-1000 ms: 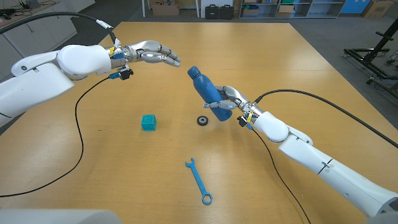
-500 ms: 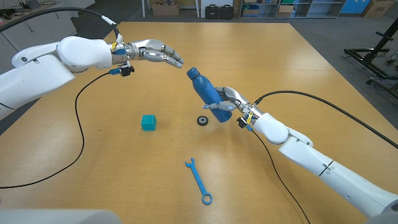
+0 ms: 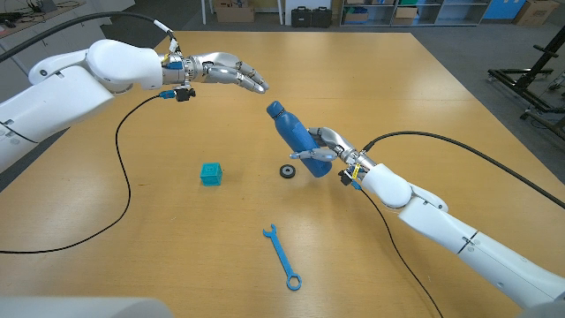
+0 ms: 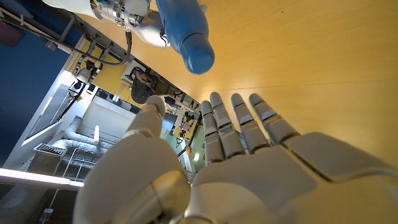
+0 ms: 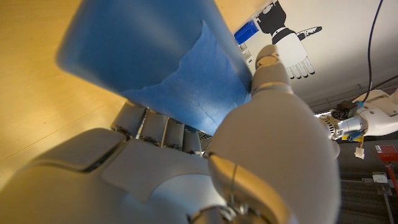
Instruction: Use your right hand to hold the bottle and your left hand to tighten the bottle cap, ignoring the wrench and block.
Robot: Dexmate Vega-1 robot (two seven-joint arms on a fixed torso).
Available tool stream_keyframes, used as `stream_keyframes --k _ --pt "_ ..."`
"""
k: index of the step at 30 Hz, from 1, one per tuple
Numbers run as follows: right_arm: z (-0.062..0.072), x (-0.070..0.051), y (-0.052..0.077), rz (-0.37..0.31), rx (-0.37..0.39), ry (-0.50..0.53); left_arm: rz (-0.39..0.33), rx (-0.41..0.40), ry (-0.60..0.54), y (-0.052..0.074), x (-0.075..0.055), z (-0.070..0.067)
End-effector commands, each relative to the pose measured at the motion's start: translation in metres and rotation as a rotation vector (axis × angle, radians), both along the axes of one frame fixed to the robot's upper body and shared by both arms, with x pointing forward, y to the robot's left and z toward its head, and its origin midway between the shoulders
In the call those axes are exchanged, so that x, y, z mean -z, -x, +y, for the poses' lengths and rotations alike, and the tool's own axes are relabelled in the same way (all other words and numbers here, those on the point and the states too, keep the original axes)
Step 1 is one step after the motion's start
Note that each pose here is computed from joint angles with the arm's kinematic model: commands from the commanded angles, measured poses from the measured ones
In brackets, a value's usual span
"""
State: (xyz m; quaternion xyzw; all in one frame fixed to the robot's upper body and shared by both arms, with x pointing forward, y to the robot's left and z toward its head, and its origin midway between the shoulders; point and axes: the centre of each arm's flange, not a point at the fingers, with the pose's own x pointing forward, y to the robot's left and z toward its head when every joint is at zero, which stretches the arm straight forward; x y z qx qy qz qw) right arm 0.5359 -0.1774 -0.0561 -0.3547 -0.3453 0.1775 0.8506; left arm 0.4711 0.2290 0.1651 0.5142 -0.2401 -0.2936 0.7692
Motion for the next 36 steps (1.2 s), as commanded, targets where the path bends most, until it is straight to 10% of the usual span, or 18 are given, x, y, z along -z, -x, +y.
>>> stream_keyframes --k 1,36 --pt "-0.011 0.002 0.003 -0.011 0.016 0.0 0.101 0.026 -0.141 -0.009 -0.006 -0.03" --pt "-0.006 -0.002 0.019 -0.02 0.019 -0.005 0.022 -0.04 -0.119 -0.02 0.008 -0.044"
